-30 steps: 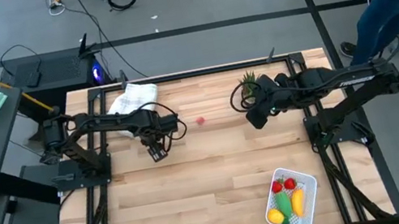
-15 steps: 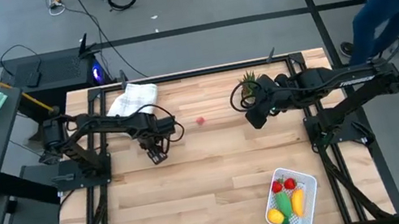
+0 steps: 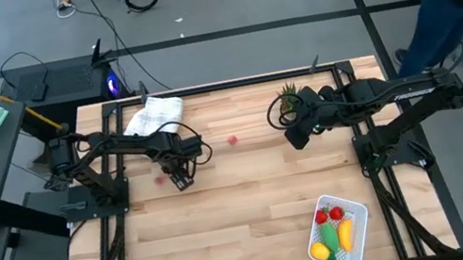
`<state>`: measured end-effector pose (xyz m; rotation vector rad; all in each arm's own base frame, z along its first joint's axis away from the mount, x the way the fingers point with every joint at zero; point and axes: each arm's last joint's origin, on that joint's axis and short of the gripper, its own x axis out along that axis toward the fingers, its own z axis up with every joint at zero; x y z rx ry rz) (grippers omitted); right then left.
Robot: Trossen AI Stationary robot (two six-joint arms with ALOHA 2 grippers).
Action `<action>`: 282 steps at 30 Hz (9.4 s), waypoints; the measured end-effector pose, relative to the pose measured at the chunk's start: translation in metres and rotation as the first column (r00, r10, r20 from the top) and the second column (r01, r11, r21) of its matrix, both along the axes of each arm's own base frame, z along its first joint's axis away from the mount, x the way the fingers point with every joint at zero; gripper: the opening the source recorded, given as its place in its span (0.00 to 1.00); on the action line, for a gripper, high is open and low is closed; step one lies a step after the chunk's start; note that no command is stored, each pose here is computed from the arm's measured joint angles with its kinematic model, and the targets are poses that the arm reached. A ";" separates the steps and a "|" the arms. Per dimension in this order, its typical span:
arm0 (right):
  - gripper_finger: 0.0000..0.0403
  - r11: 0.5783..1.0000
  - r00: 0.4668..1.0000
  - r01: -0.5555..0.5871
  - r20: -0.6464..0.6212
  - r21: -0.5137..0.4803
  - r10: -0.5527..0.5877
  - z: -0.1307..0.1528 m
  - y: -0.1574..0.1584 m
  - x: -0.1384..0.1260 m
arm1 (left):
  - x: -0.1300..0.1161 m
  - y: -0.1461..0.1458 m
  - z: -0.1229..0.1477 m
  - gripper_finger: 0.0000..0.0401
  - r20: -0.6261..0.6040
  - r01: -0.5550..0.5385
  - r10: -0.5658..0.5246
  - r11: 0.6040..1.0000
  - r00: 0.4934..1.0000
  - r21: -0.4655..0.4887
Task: Pick and placing Produce into tupperware
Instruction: Put the left peach into the white bin, then put the peach into the white bin
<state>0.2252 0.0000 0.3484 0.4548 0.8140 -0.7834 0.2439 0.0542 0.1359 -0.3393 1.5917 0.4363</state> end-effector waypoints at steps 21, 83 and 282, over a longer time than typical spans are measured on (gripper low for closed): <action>0.40 1.000 1.000 0.016 0.010 0.009 -0.016 0.000 0.000 0.000 | -0.013 -0.006 0.019 0.62 -0.236 0.051 -0.069 0.995 0.969 -0.081; 0.40 0.987 0.997 0.065 -0.030 -0.145 -0.070 0.002 -0.004 -0.007 | 0.101 -0.070 0.121 0.08 0.612 0.245 -0.118 0.961 0.782 -0.127; 0.09 0.993 0.995 0.027 0.088 0.118 -0.037 -0.237 -0.091 0.196 | 0.008 0.072 0.349 0.31 0.521 -0.131 -0.136 0.886 0.843 0.444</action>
